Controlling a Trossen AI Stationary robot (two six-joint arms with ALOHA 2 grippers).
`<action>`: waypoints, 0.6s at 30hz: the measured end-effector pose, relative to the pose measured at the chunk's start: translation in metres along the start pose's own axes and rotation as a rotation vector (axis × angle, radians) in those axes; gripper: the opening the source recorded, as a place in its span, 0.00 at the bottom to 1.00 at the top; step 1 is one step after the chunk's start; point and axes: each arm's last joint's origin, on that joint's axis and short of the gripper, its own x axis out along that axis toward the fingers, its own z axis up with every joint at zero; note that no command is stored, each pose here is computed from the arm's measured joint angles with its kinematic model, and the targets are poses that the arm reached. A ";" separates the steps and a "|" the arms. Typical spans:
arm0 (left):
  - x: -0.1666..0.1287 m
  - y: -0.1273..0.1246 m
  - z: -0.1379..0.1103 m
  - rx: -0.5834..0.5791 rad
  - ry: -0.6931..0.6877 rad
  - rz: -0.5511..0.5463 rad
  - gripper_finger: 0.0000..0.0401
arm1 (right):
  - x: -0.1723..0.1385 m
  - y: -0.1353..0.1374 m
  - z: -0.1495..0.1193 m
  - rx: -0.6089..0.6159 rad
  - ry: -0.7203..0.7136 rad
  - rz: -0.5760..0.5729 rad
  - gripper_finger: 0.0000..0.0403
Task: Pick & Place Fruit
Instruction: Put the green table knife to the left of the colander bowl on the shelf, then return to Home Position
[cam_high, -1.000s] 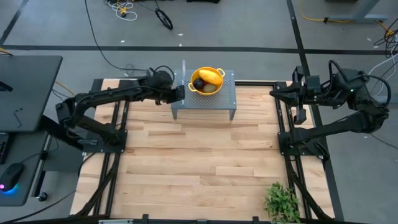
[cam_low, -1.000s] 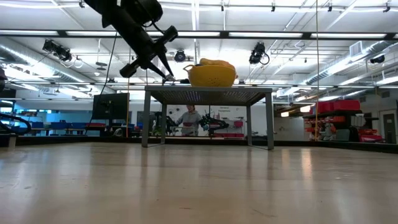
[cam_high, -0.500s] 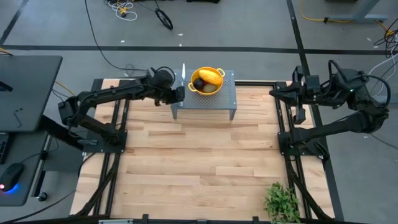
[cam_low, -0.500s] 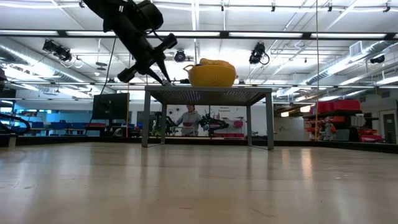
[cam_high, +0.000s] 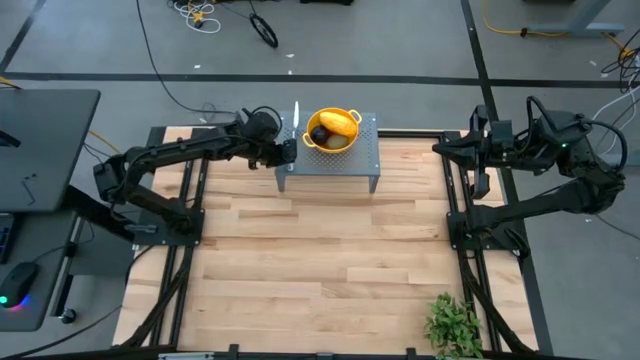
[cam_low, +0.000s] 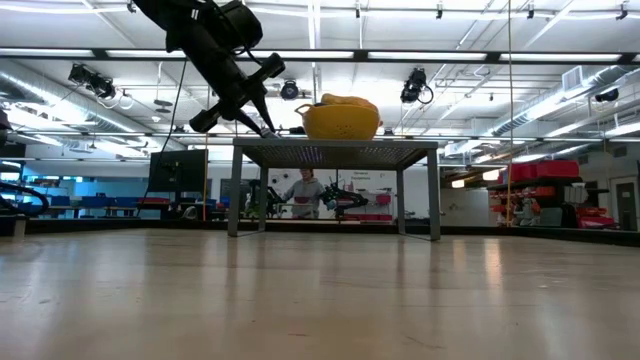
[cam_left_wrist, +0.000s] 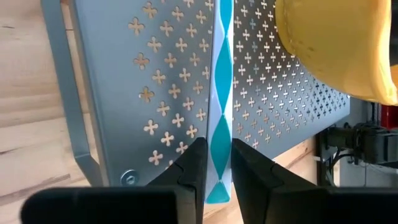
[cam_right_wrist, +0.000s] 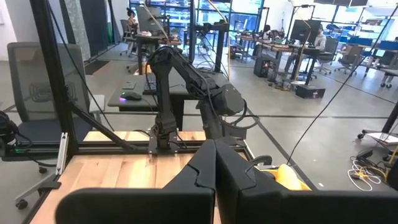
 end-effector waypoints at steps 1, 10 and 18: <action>0.000 0.000 0.000 0.000 0.000 0.000 0.17 | 0.000 0.000 0.000 0.000 0.000 0.000 0.00; 0.000 0.000 0.000 -0.008 -0.007 0.003 0.22 | 0.000 0.000 0.000 0.000 0.000 0.000 0.00; 0.000 0.000 0.000 -0.013 -0.018 0.009 0.24 | 0.000 0.000 0.000 0.000 -0.001 0.000 0.00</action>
